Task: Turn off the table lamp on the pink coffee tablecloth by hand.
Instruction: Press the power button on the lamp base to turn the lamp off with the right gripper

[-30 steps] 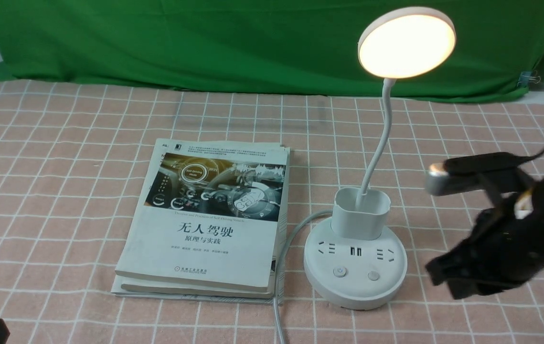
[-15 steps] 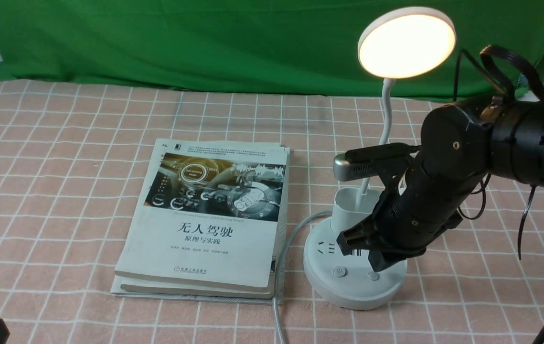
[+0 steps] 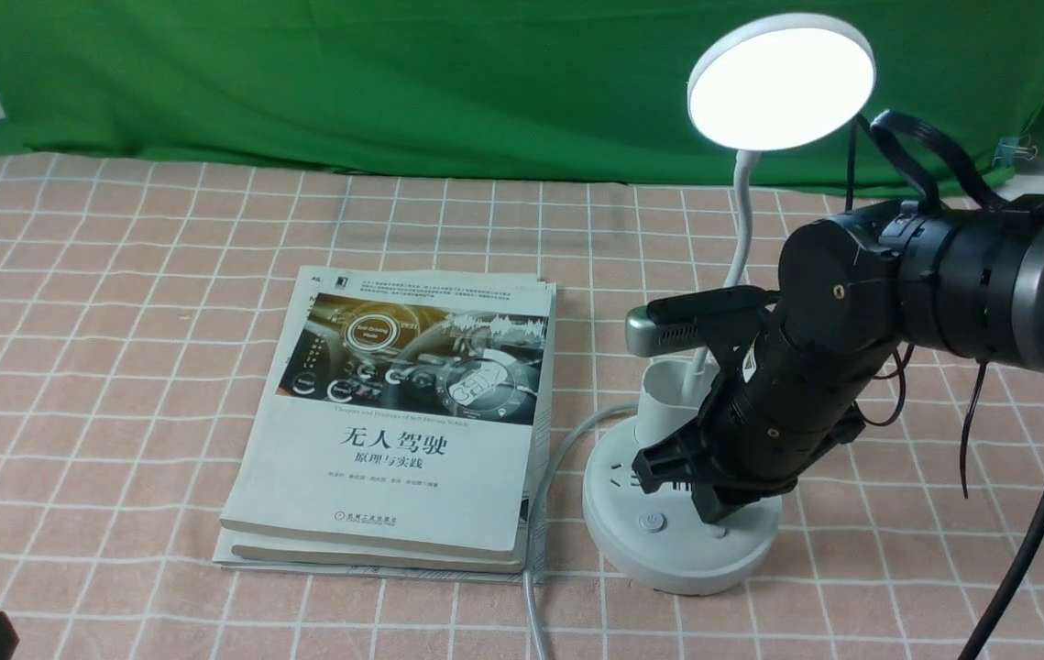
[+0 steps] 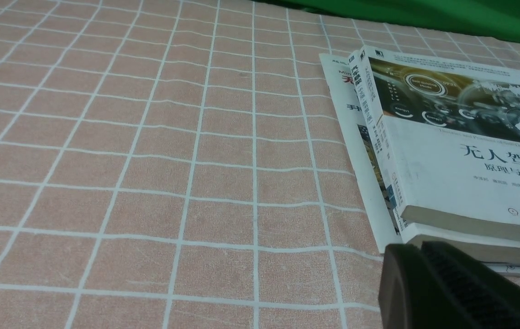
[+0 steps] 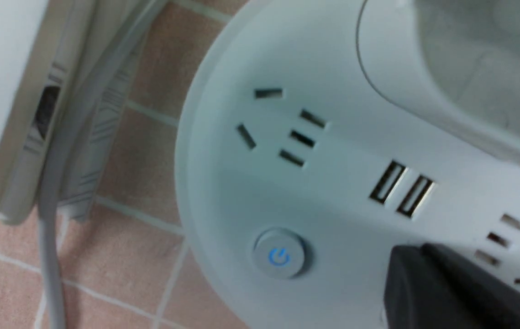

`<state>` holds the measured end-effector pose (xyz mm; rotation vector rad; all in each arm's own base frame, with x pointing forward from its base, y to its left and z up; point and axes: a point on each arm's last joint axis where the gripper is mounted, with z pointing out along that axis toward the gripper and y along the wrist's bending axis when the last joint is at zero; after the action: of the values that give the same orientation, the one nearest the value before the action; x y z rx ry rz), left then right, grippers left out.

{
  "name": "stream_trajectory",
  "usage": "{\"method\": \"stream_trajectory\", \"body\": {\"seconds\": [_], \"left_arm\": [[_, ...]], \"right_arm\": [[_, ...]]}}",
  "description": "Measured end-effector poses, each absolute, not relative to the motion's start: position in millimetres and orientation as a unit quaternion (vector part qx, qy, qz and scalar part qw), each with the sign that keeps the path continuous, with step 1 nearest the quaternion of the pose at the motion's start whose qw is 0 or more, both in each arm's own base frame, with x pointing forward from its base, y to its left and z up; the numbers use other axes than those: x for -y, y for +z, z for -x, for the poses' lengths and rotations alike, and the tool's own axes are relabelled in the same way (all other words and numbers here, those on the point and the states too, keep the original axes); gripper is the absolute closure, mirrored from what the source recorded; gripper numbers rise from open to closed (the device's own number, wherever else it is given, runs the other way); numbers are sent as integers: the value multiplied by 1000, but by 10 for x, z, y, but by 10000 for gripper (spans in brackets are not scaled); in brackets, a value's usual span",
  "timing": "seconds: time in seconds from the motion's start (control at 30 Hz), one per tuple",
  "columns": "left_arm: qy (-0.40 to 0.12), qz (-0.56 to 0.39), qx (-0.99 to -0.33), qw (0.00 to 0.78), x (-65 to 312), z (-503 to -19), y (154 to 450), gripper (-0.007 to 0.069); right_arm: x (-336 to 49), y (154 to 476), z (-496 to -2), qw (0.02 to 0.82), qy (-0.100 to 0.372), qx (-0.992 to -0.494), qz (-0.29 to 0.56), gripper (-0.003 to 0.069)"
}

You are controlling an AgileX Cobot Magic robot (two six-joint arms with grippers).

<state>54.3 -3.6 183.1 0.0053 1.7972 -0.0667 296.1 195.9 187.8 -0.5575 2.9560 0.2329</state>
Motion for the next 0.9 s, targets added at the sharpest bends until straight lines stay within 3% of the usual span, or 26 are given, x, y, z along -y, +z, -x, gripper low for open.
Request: {"method": "stream_trajectory", "body": {"seconds": [0.23, 0.57, 0.9], "left_arm": [[-29, -2, -782, 622, 36, -543, 1831, 619], [-29, -2, -782, 622, 36, -543, 1831, 619], [-28, -3, -782, 622, 35, -544, 1831, 619]], "right_arm": [[-1930, 2145, -2888, 93, 90, -974, 188, 592], [-2012, 1824, -2860, 49, 75, -976, 197, 592], [-1985, 1928, -2817, 63, 81, -973, 204, 592]]}}
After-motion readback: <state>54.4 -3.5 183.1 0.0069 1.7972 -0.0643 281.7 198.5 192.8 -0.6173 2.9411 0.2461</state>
